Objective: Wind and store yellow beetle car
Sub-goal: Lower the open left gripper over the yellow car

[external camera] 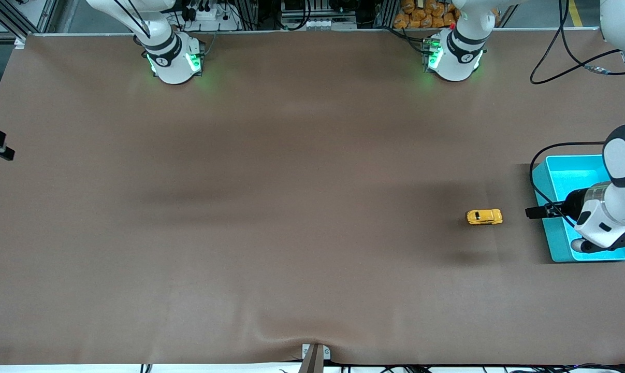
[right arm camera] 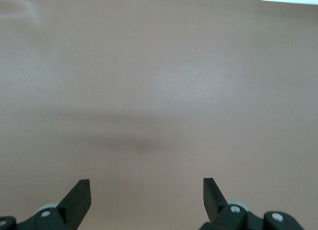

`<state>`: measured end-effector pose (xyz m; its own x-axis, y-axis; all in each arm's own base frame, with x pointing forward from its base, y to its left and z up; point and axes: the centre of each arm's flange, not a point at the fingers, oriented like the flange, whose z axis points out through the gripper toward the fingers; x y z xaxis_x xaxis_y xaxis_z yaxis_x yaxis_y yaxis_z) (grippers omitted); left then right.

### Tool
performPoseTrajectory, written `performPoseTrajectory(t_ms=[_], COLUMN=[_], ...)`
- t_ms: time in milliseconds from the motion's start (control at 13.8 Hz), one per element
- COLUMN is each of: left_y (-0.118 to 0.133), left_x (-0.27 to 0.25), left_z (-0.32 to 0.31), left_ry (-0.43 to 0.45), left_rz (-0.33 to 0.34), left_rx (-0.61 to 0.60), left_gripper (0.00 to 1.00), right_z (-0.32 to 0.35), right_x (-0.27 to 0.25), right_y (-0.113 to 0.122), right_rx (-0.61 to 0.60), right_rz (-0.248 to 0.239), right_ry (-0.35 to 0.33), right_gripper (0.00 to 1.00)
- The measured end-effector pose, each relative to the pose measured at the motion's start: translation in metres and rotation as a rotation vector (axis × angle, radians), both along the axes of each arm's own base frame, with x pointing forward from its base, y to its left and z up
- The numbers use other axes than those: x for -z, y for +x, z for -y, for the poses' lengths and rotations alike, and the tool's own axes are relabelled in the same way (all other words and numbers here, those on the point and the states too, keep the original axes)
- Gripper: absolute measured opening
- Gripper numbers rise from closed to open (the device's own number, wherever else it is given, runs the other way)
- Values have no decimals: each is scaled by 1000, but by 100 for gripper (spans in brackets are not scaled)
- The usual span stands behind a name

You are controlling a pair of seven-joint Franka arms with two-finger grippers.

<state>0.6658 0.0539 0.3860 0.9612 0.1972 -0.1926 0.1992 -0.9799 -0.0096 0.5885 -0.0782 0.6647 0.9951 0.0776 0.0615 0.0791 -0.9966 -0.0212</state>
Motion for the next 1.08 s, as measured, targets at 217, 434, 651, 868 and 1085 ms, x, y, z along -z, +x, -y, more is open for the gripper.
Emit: performPoseTrajectory(t_ms=[217,434,651,868,1085], left_y=[-4,-13,-39,-66,-78], left_x=[15,36,48,63,89], left_z=[25,41,47,59,60], left_ry=[24,42,56,73,82], left_rz=[-33,-36,10,15,39], left_rx=[-100,-167,-239,-320,-403], left_gripper=[100,100,100,100,100], right_z=[-4,-32,-36,-34,-36], right_x=[0,2,1,1,5], right_y=[0,4,4,-1,-15], right_rx=[88,123,125,128,124], right_rz=[-5,-10,-9,1,3], right_ry=[-17,-43,-37,-36,-34], right_gripper=[100,100,100,100,100])
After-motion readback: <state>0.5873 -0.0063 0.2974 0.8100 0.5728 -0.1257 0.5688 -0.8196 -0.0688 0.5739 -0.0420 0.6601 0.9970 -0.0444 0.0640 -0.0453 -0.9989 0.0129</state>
